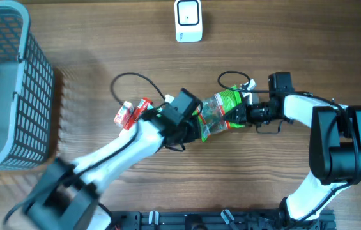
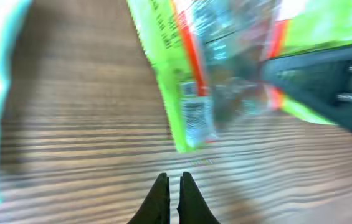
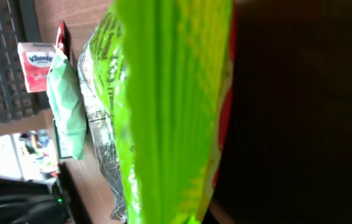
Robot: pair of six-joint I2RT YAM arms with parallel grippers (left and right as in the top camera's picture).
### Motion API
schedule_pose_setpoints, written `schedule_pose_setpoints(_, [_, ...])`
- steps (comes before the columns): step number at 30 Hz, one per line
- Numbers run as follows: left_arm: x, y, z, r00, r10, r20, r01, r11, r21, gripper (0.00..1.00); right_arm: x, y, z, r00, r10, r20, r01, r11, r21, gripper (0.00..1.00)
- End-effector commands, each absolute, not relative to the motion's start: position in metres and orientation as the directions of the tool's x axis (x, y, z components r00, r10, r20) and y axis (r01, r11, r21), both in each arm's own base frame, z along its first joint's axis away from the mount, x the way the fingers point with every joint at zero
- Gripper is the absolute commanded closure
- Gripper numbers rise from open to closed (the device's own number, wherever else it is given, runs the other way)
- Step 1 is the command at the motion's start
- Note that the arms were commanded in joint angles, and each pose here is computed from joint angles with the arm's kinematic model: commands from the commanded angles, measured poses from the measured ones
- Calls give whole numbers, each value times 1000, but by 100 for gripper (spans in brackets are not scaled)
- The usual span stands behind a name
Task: Scan the item barcode
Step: 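Release with the left gripper and raise the bag to the scanner with the right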
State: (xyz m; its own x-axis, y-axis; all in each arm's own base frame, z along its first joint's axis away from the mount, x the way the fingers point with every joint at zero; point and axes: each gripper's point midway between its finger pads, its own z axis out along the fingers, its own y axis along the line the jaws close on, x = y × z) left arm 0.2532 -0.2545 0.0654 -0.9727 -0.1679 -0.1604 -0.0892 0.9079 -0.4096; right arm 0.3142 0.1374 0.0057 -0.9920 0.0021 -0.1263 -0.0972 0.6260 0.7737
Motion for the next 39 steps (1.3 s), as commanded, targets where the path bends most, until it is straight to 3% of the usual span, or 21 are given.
schedule_pose_setpoints(1, [278, -213, 118, -903, -275, -330, -122, 901, -416, 96, 336, 155, 52, -953, -61, -297, -292, 446, 846, 96])
schedule_pose_setpoints(4, [295, -170, 144, -854, -346, -389, -166, 889, -427, 96, 347, 153, 78, -925, -107, -364, -370, 469, 802, 96])
schedule_pose_setpoints(7, [316, -110, 156, -774, -480, -414, -298, 852, -431, 96, 346, 135, 113, -863, -235, -448, -492, 592, 638, 96])
schedule_pose_setpoints(13, [342, -38, 161, -629, -642, -438, -463, 762, -453, 91, 338, 138, 196, -684, -319, -656, -668, 634, 389, 96])
schedule_pose_setpoints(14, [345, -26, 162, -604, -663, -442, -483, 746, -458, 86, 336, 141, 203, -655, -344, -673, -687, 642, 340, 96])
schedule_pose_setpoints(17, [347, -10, 162, -570, -692, -444, -518, 722, -459, 65, 325, 165, 223, -511, -453, -731, -797, 568, 204, 96])
schedule_pose_setpoints(20, [347, 0, 162, -546, -693, -470, -544, 720, -430, 9, 327, 181, 243, -403, -599, -692, -828, 561, -3, 96])
schedule_pose_setpoints(21, [347, 6, 162, -531, -693, -488, -559, 719, -412, 0, 327, 185, 250, -369, -633, -680, -832, 551, -61, 96])
schedule_pose_setpoints(27, [346, 13, 162, -514, -691, -509, -578, 717, -390, 0, 333, 219, 290, 10, -821, -571, -842, 301, -448, 96])
schedule_pose_setpoints(31, [346, 13, 162, -514, -691, -509, -578, 717, -390, 0, 325, 244, 286, 104, -819, -565, -863, 209, -461, 96])
schedule_pose_setpoints(39, [346, 13, 162, -514, -691, -509, -578, 717, -390, 0, 356, 245, 297, 139, -868, -476, -800, 185, -570, 96])
